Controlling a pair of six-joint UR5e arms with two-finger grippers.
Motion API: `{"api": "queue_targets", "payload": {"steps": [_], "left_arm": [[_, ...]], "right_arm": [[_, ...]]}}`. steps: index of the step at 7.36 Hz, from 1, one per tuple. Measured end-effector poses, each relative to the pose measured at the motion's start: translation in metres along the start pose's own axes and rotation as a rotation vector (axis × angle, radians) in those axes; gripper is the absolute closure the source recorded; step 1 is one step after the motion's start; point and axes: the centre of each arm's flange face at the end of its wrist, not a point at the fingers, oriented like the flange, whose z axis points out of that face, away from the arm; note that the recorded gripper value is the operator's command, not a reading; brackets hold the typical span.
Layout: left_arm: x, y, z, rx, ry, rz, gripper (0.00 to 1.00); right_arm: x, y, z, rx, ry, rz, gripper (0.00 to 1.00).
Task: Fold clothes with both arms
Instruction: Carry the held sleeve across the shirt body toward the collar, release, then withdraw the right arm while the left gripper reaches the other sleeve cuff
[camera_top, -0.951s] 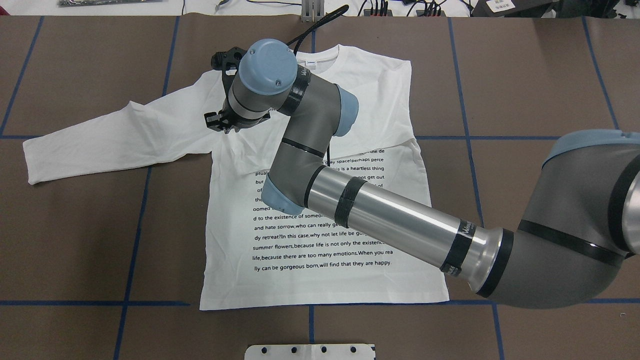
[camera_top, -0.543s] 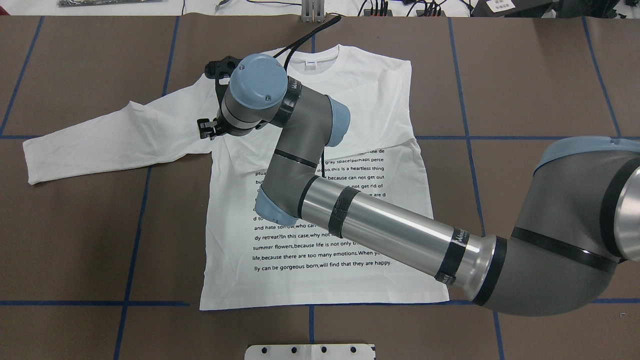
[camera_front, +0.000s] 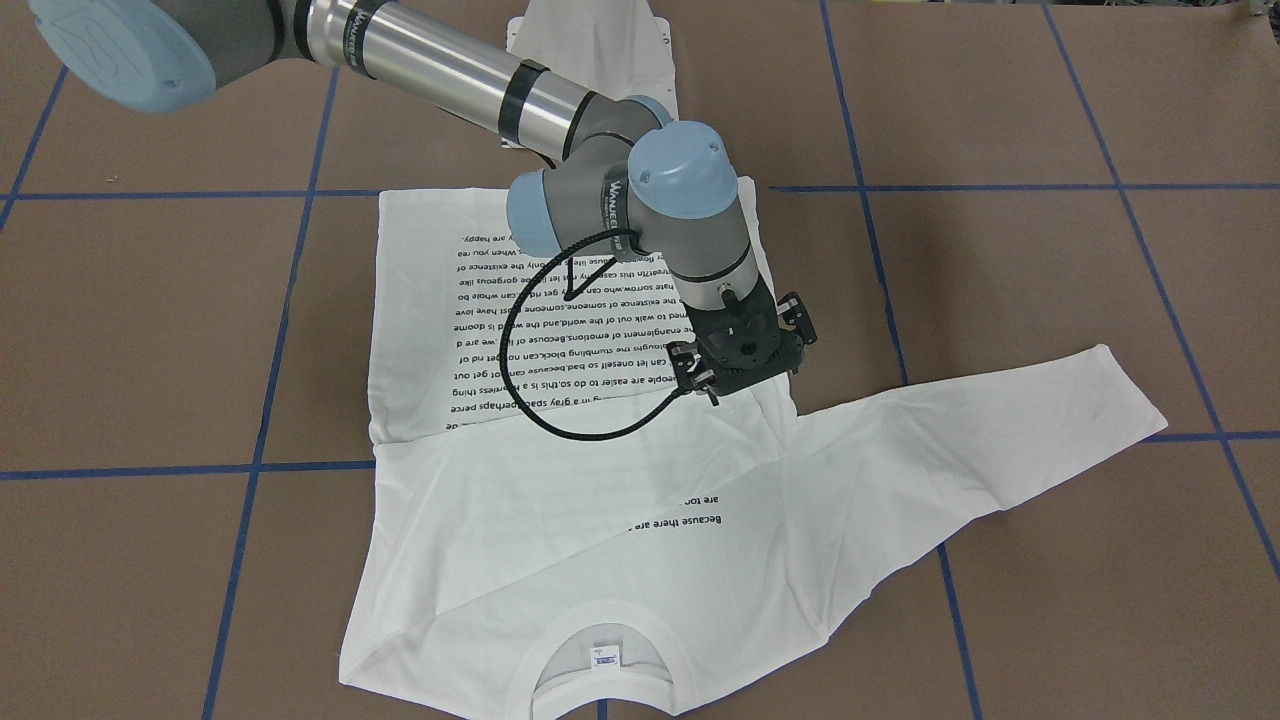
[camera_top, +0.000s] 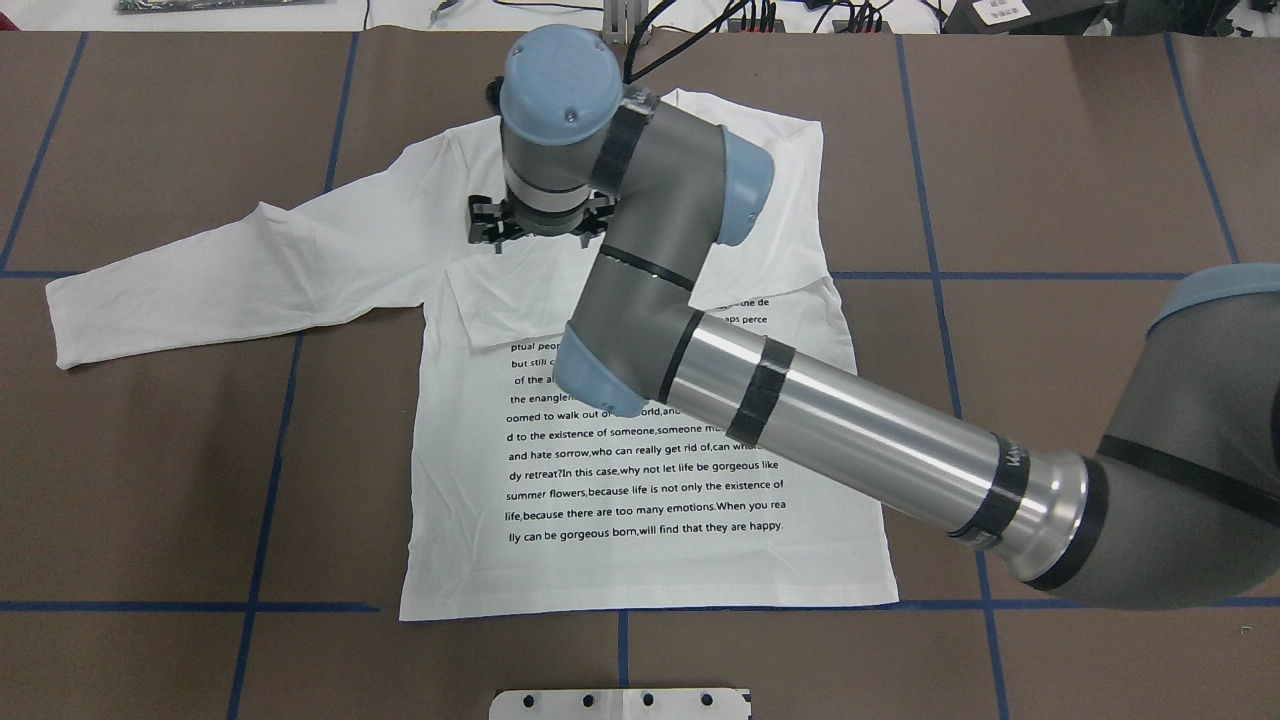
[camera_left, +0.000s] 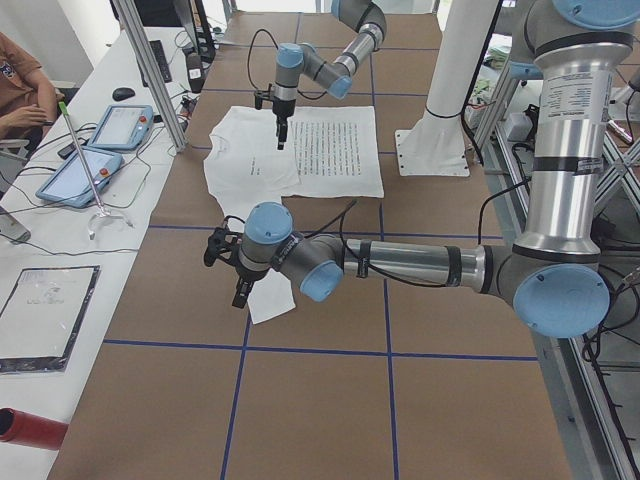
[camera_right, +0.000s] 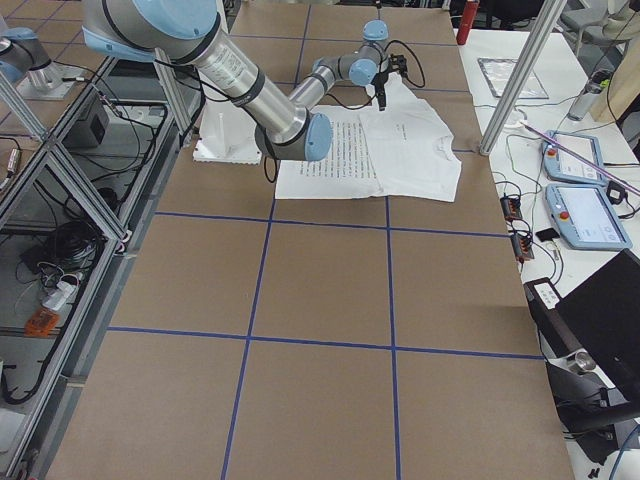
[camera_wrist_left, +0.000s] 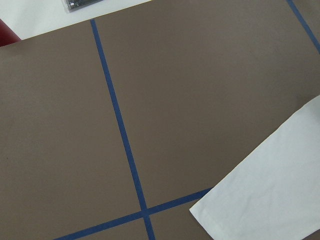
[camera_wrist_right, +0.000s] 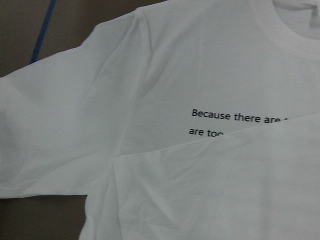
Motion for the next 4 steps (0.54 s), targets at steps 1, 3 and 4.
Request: {"api": "queue_targets", "payload": {"steps": [1,3,4], "left_arm": [[0.023,0.018,0.025,0.010,0.010,-0.081,0.00],[0.040,0.048,0.059,0.045,-0.033,-0.149,0.01],[0.039,0.056,0.074,0.063,-0.076,-0.151,0.01]], "right_arm": [[0.063,-0.008,-0.007,-0.025,0.047,-0.007,0.01],[0.195,-0.016,-0.036,-0.080,0.105,-0.061,0.00],[0.258,-0.016,-0.053,-0.102,0.113,-0.091,0.00]]}}
